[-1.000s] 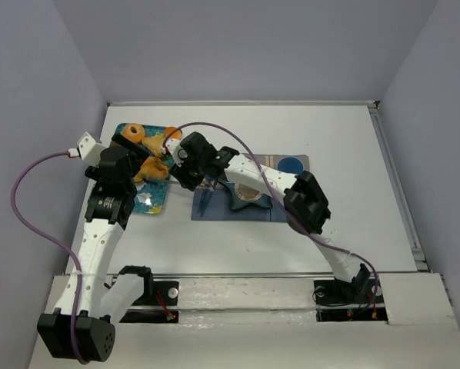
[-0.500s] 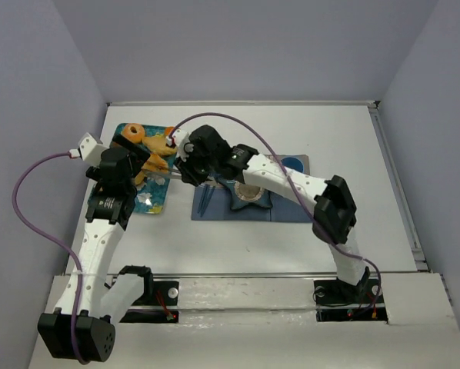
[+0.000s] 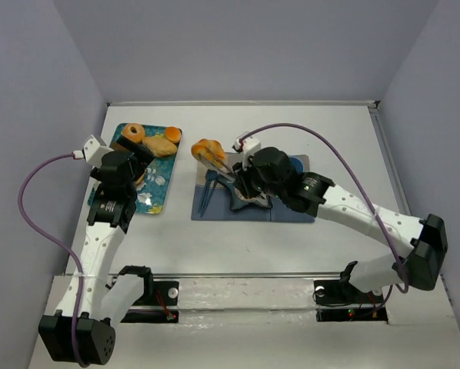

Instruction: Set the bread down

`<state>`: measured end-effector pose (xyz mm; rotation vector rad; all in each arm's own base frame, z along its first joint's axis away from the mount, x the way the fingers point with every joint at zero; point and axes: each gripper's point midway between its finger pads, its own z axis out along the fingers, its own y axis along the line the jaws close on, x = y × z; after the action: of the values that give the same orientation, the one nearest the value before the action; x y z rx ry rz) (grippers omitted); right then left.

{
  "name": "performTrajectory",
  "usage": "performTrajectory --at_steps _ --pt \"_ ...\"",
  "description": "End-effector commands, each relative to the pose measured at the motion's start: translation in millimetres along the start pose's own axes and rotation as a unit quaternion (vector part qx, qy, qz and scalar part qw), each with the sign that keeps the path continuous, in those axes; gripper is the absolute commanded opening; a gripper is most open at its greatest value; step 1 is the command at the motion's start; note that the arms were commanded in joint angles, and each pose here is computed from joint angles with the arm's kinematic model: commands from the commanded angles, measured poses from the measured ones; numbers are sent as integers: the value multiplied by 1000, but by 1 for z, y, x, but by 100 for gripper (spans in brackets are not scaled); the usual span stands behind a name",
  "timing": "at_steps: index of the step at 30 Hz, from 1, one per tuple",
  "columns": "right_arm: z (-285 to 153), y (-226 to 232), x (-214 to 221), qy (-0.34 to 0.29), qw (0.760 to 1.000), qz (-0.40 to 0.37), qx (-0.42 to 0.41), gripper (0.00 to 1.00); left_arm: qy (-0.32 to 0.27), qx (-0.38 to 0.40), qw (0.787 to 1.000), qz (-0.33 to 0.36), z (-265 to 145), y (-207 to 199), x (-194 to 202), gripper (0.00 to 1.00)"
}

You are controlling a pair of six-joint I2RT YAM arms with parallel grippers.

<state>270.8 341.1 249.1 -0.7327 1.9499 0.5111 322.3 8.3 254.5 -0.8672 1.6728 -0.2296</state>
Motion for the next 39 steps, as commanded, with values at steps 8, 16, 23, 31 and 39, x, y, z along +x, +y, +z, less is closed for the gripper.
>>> performTrajectory --at_steps 8,16,23,31,39 --pt "-63 -31 102 76 986 124 82 23 27 31 999 0 9 -8 18 99" --pt "-58 -34 107 102 986 92 91 62 27 28 999 2 10 -8 18 99" --pt "-52 -34 69 72 991 68 90 67 14 19 1000 2 10 -6 11 99" --pt "-59 -46 6 1 991 47 124 67 6 14 1000 1 12 -8 6 99" --pt "-48 -131 -75 -65 985 -7 161 57 6 12 1000 13 20 -12 4 99"
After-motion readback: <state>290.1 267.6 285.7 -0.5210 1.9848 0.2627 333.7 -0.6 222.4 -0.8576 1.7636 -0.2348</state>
